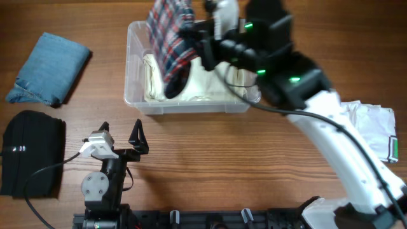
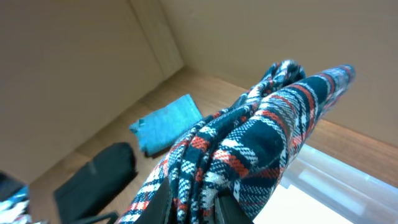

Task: Pack container
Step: 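Grasp the plaid shirt with the right gripper and lift it, then lower the plaid shirt into the box's left side and release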

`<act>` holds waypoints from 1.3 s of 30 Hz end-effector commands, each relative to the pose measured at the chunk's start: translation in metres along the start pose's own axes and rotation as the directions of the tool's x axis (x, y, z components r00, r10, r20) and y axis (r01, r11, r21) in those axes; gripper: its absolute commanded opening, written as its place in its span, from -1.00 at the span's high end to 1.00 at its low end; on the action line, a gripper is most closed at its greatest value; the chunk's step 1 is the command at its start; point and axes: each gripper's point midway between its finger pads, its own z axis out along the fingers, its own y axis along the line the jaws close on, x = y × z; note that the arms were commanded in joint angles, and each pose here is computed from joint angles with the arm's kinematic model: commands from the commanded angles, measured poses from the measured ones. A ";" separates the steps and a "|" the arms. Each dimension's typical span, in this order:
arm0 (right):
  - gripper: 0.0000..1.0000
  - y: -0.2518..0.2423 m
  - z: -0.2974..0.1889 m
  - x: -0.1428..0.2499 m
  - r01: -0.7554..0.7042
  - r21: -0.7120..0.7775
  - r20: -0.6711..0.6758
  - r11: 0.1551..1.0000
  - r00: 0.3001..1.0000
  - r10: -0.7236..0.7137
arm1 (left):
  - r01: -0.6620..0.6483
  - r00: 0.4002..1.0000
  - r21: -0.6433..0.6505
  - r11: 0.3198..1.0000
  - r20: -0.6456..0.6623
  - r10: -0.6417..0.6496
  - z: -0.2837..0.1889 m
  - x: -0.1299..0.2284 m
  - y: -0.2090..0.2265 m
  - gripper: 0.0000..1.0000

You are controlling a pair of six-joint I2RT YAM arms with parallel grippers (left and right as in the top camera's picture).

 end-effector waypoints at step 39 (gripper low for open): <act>0.92 -0.010 0.185 0.112 0.229 0.031 -0.057 0.973 0.972 -0.227 | 0.001 1.000 -0.001 1.000 -0.003 -0.001 0.000 0.002 0.000 -0.99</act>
